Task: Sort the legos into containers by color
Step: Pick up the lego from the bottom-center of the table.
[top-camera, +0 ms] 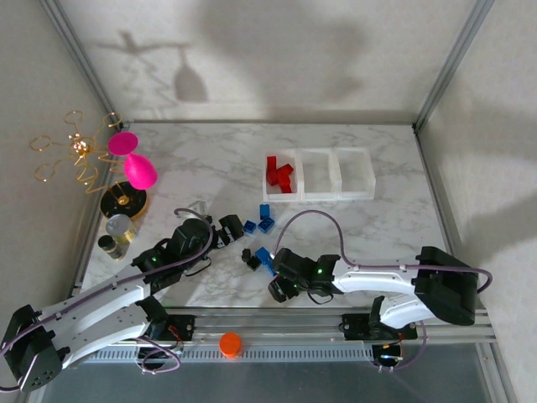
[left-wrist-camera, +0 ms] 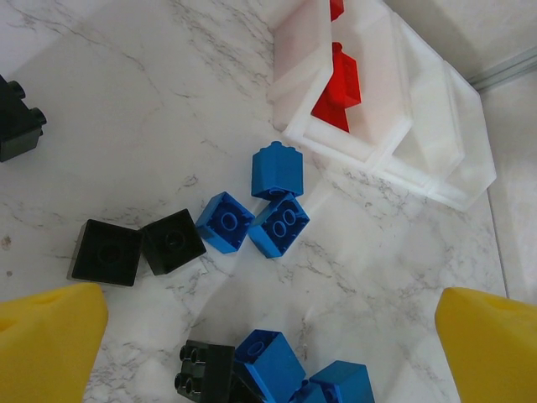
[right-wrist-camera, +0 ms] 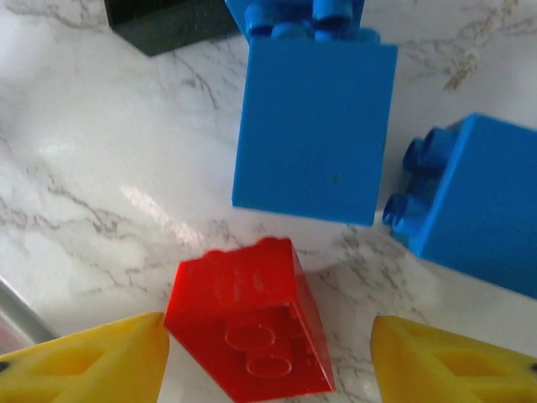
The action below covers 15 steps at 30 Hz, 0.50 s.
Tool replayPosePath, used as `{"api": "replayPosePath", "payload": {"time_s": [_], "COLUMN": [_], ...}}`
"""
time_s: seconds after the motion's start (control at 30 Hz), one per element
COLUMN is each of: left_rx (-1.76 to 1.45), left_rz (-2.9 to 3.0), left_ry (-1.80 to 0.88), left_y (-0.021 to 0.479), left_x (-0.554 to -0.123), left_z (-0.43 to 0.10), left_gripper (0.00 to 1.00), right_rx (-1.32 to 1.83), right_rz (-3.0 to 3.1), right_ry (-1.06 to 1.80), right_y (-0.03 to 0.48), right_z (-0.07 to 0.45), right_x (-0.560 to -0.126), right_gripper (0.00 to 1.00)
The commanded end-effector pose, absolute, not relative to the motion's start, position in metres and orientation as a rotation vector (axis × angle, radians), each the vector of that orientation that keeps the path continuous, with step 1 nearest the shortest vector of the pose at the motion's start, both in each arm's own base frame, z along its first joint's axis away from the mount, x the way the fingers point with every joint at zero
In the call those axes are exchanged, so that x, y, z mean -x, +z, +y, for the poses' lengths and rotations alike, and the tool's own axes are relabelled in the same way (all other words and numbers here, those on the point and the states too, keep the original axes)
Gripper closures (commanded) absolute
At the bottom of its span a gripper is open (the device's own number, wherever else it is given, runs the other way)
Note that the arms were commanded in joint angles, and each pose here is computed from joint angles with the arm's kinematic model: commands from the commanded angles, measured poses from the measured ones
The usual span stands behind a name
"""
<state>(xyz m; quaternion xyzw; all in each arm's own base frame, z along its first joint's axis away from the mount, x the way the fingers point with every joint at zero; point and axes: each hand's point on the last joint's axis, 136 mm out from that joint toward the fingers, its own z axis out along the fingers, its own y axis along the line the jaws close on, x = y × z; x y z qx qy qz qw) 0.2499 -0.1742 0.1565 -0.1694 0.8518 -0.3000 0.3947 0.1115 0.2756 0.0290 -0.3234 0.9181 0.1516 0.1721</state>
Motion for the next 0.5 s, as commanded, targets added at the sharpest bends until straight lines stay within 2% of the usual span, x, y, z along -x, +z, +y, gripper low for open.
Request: {"api": "replayPosePath", "payload": {"time_s": [0.0,0.33,0.47], "left_rx": [0.424,0.389,0.382], "left_rz": [2.169,2.172,2.173], "left_ry": [-0.714,-0.726,-0.743], "left_y": [0.15,0.153,0.155], "left_x": [-0.251,-0.258,-0.261], "left_z": [-0.171,-0.183,-0.188], "left_gripper": [0.0,0.01,0.0], "right_rx": [0.913,0.885,0.858], "right_rz": [2.568,2.578,2.576], "right_ry": [0.414,0.349,0.354], "right_y": [0.034,0.028,0.031], "right_z": [0.286,0.284,0.284], "right_x": [-0.118,-0.124,-0.127], "right_gripper": [0.4,0.61,0.73]}}
